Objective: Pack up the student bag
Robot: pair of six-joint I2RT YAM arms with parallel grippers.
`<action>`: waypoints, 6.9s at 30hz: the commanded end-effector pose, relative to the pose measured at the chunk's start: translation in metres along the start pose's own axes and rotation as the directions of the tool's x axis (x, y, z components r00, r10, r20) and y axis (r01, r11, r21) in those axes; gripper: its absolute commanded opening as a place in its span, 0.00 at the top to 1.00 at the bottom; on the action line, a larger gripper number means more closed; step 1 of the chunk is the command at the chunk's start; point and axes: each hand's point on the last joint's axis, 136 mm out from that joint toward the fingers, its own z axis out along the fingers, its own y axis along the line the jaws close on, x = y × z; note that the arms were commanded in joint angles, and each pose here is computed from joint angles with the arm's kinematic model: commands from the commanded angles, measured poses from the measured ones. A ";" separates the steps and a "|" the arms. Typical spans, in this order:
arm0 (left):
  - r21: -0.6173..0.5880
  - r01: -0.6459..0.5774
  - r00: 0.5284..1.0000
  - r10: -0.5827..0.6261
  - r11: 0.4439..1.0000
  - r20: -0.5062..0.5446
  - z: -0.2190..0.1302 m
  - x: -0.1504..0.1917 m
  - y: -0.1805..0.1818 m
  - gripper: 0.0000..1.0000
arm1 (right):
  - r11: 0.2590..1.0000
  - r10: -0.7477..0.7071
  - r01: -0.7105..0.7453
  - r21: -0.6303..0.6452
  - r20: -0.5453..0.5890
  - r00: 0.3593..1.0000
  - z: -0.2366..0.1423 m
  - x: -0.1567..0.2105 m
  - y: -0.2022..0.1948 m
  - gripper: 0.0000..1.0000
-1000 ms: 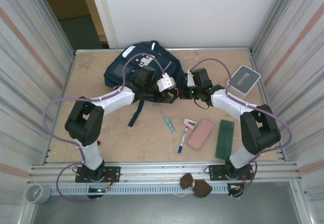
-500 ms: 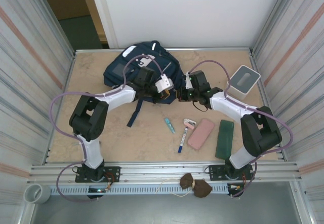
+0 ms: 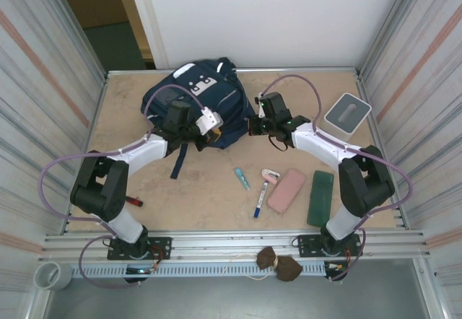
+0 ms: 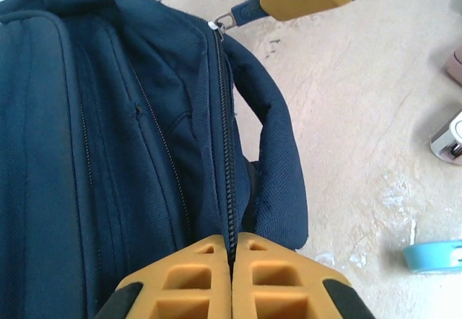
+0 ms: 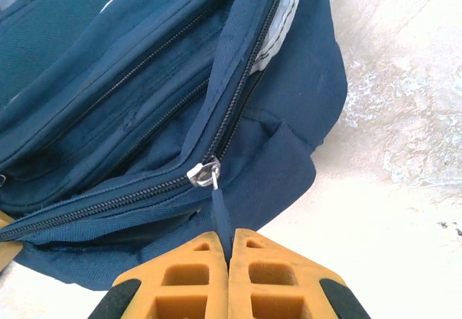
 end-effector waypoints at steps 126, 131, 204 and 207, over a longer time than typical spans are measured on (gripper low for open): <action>0.238 -0.028 0.998 0.012 0.971 0.068 -0.034 -0.001 -0.042 1.00 | 0.933 -0.167 0.120 0.340 0.113 0.979 0.003 -0.027 -0.068 1.00; 0.173 -0.012 1.000 0.012 0.985 0.005 -0.032 0.016 -0.030 1.00 | 0.901 -0.186 0.136 0.413 0.083 0.979 0.000 -0.028 -0.076 1.00; 0.319 -0.139 0.968 0.061 0.937 0.242 -0.027 -0.046 -0.044 1.00 | 0.750 -0.238 0.147 -0.645 -0.055 0.970 -0.022 0.030 0.046 0.30; 0.322 -0.133 0.970 0.056 0.937 0.238 -0.027 -0.047 -0.044 1.00 | 0.743 -0.270 0.178 -0.645 -0.046 0.962 -0.009 0.027 0.053 0.30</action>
